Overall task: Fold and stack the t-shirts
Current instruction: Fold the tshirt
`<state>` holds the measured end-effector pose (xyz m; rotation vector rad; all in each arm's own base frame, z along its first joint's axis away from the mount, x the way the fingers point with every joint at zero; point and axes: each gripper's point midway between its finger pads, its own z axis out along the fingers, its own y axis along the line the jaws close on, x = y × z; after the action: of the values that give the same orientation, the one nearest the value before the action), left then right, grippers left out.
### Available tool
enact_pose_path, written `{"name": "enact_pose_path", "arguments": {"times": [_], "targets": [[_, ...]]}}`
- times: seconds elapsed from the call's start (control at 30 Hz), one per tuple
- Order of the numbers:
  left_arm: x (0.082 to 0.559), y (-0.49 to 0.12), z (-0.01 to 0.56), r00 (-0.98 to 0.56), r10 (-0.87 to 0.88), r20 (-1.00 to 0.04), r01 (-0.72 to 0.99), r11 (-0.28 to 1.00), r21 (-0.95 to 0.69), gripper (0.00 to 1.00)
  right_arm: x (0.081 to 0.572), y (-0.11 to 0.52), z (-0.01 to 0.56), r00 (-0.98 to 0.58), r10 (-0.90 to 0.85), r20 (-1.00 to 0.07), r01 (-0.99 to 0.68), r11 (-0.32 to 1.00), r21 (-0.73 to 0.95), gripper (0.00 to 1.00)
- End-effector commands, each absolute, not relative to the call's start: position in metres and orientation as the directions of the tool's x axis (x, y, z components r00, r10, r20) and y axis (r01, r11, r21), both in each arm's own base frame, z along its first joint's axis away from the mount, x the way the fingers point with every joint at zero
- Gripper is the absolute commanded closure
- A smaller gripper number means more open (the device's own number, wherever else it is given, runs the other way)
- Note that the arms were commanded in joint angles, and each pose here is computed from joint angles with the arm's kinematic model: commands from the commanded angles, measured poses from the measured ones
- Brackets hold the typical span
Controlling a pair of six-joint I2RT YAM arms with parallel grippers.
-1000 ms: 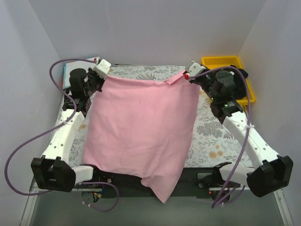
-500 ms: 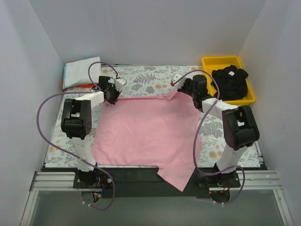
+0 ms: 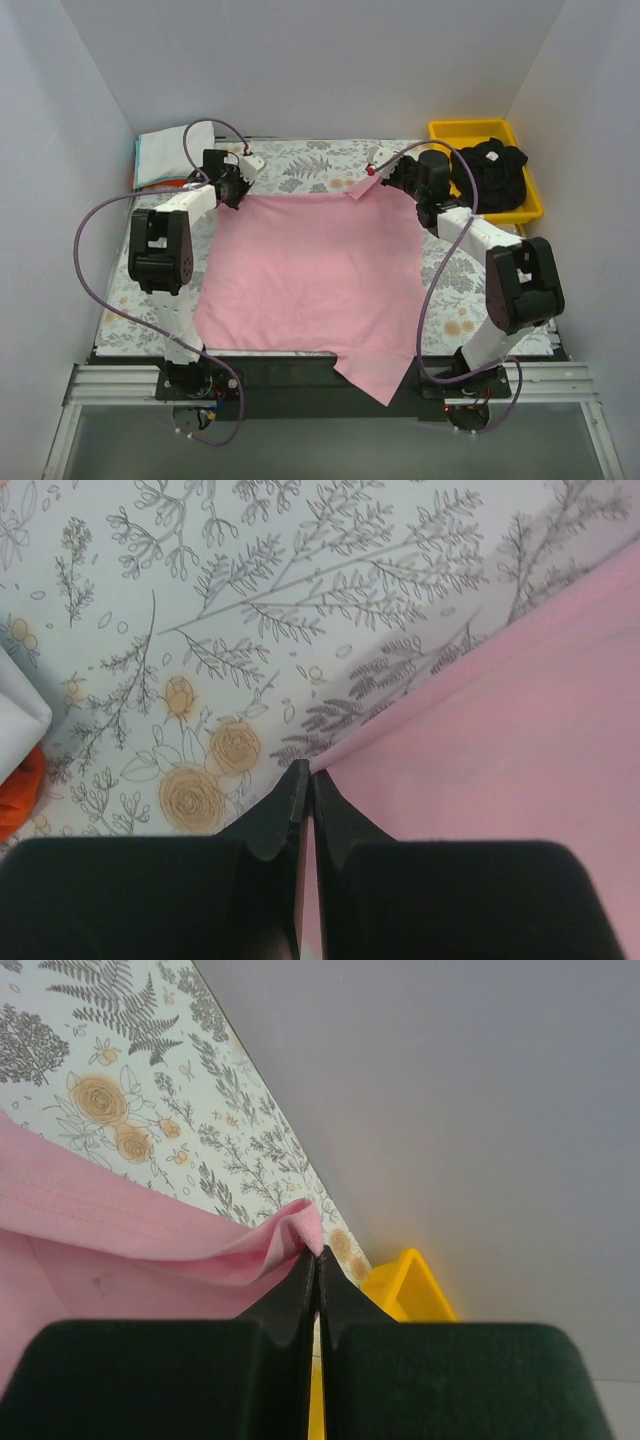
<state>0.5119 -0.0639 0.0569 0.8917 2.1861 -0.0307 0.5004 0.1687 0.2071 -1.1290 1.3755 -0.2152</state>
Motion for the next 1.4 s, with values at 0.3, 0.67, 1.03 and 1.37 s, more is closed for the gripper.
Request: {"name": "enact_pose_path", "arguments": {"times": [0.3, 0.67, 1.03, 1.37], "targets": [[0.45, -0.058, 0.118, -0.286, 0.702, -0.652, 0.717, 0.608, 0.34, 1.0, 0.396, 0.171, 0.215, 0.282, -0.678, -0.679, -0.618, 0.413, -0.669, 0.99], [0.379, -0.05, 0.107, -0.298, 0.769, -0.565, 0.8, 0.524, 0.292, 1.0, 0.33, 0.166, 0.192, 0.245, -0.689, -0.682, -0.709, 0.353, -0.611, 0.99], [0.358, -0.038, 0.072, -0.37, 0.789, -0.491, 0.803, 0.537, 0.258, 1.0, 0.276, 0.173, 0.159, 0.188, -0.69, -0.699, -0.83, 0.269, -0.489, 0.99], [0.342, -0.047, 0.062, -0.367, 0.792, -0.488, 0.852, 0.497, 0.167, 0.99, 0.258, 0.162, 0.104, 0.124, -0.767, -0.629, -0.874, 0.216, -0.436, 0.99]]}}
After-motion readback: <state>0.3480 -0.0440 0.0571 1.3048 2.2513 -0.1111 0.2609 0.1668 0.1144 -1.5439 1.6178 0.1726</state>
